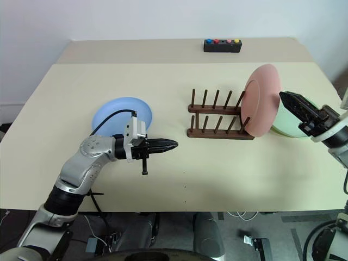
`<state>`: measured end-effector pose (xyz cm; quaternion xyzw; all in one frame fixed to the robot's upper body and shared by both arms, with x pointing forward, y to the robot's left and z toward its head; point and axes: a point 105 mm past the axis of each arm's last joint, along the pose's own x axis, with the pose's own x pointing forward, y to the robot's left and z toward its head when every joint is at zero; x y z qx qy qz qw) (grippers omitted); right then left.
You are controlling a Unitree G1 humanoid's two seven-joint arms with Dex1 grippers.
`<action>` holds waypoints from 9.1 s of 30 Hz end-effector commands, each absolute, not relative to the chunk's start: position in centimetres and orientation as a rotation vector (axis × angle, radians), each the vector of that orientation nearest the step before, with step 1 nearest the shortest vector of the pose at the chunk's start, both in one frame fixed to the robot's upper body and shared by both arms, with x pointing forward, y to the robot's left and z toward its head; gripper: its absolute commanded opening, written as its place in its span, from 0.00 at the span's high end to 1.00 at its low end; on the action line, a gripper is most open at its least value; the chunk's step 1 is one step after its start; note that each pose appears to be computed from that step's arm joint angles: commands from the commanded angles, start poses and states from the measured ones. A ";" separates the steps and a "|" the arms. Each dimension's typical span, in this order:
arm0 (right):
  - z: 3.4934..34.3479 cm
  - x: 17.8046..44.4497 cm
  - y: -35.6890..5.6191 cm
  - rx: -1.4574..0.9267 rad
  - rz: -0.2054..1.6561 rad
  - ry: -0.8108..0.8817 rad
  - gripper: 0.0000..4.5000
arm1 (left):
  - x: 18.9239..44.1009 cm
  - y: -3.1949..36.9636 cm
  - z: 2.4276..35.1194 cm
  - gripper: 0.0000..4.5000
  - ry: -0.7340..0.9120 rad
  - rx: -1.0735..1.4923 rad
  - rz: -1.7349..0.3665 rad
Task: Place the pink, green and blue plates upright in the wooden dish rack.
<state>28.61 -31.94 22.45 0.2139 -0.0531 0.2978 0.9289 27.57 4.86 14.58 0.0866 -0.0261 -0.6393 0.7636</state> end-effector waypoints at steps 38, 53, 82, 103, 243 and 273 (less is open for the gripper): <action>17.1 31.1 -40.1 -0.952 0.121 0.226 0.99 | 27.0 4.8 15.5 1.00 -0.107 0.206 -1.402; 34.1 29.5 -29.2 -1.087 0.158 -0.444 0.99 | 28.4 5.1 15.6 1.00 -0.120 0.219 -1.390; 29.6 27.2 -18.1 0.270 0.962 -0.335 0.99 | 28.5 6.9 15.4 1.00 -0.099 0.236 -1.312; 26.2 28.5 -19.7 0.367 0.874 -0.227 0.99 | 28.5 6.8 15.8 1.00 -0.112 0.245 -1.320; 23.7 31.3 -8.6 -1.193 0.813 -0.502 0.45 | 36.3 8.5 31.4 1.00 -0.206 -0.110 -0.473; 23.7 31.3 -8.6 -1.241 0.793 -0.534 1.00 | 35.1 10.0 34.1 0.77 -0.342 -0.309 -0.559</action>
